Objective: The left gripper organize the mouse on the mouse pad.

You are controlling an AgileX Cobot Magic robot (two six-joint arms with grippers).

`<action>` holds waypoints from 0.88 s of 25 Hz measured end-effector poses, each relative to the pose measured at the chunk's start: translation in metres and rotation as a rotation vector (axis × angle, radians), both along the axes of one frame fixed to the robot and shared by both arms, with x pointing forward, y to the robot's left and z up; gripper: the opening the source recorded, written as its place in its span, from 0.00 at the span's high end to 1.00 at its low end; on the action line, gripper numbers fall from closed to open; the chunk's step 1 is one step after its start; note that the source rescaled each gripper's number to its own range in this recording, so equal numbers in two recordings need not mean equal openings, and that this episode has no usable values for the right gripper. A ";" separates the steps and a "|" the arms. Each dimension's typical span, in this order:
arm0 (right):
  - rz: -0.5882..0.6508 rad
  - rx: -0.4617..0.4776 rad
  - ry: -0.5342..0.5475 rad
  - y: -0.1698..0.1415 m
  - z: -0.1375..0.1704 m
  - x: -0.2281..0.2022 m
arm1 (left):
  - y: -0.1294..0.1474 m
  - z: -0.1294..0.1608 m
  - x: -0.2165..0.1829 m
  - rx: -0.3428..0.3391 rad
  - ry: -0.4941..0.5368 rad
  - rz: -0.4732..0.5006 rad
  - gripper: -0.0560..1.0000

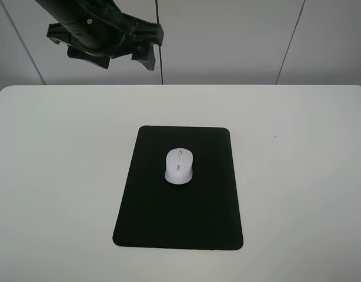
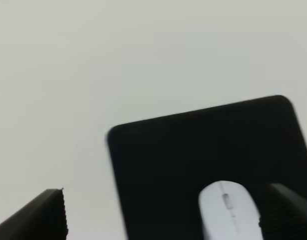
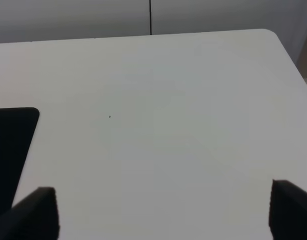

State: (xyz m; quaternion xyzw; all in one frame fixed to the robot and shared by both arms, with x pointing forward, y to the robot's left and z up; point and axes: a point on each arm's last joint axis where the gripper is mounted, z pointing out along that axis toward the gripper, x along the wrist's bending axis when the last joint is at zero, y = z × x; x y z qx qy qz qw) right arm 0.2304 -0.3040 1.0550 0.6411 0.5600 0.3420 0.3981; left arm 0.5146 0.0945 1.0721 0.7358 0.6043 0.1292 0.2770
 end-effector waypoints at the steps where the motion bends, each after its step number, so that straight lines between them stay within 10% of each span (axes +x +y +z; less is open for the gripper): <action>1: 0.000 0.000 0.000 0.000 0.000 0.000 | 0.011 0.001 -0.002 0.003 -0.001 0.016 0.00; 11: 0.000 0.000 0.000 0.000 0.000 0.000 | 0.122 0.019 -0.046 0.034 -0.066 0.162 0.00; 22: 0.000 0.000 0.000 0.000 0.000 0.000 | 0.186 0.054 -0.152 0.003 -0.267 0.229 0.00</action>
